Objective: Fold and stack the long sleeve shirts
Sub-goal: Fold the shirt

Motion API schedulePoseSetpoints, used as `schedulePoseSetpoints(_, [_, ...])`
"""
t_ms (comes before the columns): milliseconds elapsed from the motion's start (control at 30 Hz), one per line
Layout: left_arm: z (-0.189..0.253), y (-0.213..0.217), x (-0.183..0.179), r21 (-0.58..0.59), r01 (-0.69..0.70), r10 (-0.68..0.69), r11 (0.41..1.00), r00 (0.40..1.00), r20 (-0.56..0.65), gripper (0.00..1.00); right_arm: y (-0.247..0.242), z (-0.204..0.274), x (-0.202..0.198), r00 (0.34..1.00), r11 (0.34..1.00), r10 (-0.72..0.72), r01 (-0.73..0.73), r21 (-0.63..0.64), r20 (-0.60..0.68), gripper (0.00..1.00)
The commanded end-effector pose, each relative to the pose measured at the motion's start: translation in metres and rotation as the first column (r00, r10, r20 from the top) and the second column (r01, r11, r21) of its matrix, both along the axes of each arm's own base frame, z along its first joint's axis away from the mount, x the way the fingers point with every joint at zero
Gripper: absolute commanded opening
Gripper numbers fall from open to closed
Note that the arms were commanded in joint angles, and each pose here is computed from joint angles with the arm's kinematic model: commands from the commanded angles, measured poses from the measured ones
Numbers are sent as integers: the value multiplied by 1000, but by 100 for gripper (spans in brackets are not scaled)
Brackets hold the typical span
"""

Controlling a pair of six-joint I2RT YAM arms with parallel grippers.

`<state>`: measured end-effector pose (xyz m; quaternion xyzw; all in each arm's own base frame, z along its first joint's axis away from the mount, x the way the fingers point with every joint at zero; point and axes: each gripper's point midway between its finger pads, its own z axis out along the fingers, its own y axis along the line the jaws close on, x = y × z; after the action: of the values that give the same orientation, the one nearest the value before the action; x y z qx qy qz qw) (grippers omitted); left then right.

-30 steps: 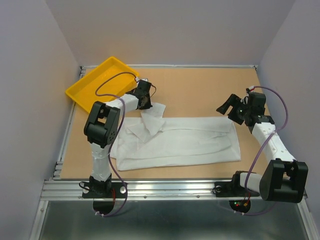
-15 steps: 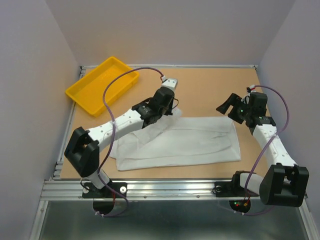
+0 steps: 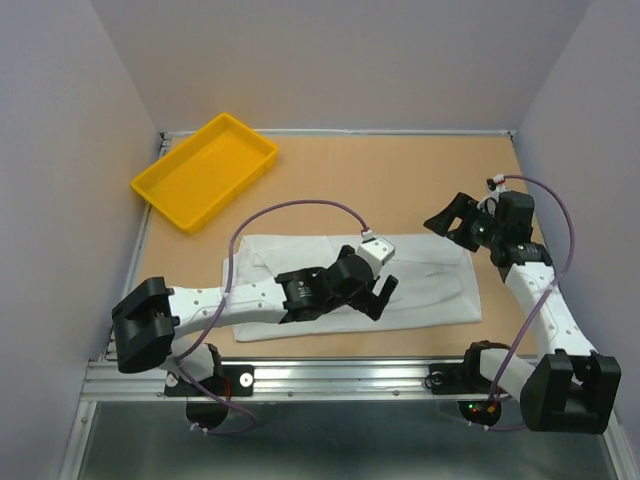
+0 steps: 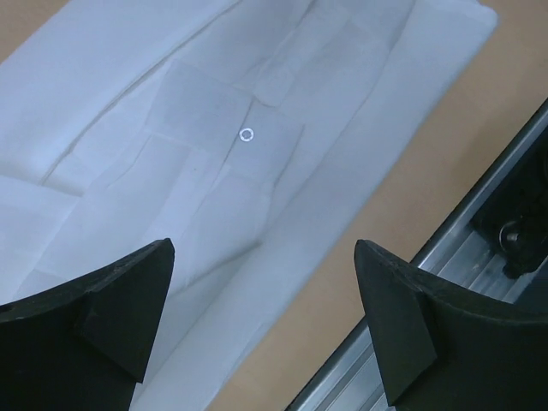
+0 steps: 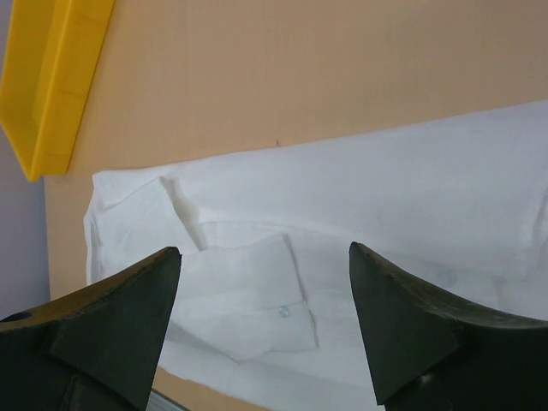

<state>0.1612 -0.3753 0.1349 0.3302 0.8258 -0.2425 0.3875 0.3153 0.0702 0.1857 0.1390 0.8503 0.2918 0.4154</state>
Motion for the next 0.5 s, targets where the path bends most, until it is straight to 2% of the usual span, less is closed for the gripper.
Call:
schedulePoseSetpoints(0, [72, 11, 24, -249, -234, 240, 940, 971, -6, 99, 30, -22, -25, 991, 992, 112, -107, 73, -74, 84])
schedulePoseSetpoints(33, [77, 16, 29, -271, -268, 273, 924, 962, -22, 98, 33, -27, -28, 988, 990, 126, -119, 75, -89, 83])
schedulePoseSetpoints(133, [63, 45, 48, -242, -390, 380, 889, 921, -88, 98, 47, -47, -41, 969, 980, 196, -187, 70, -148, 78])
schedulePoseSetpoints(167, [56, 65, 65, -216, -464, 449, 859, 886, -116, 98, 50, -55, -44, 961, 976, 215, -206, 67, -176, 77])
schedulePoseSetpoints(267, [45, 95, 87, -176, -551, 536, 815, 834, -131, 98, 63, -62, -46, 948, 967, 254, -253, 31, -194, 71])
schedulePoseSetpoints(367, [26, 141, 115, -130, -661, 645, 739, 750, -145, 96, 81, -77, -45, 922, 947, 306, -321, -27, -237, 64])
schedulePoseSetpoints(467, [11, 167, 128, -99, -715, 695, 692, 698, -174, 95, 88, -85, -38, 911, 936, 318, -345, -64, -262, 61])
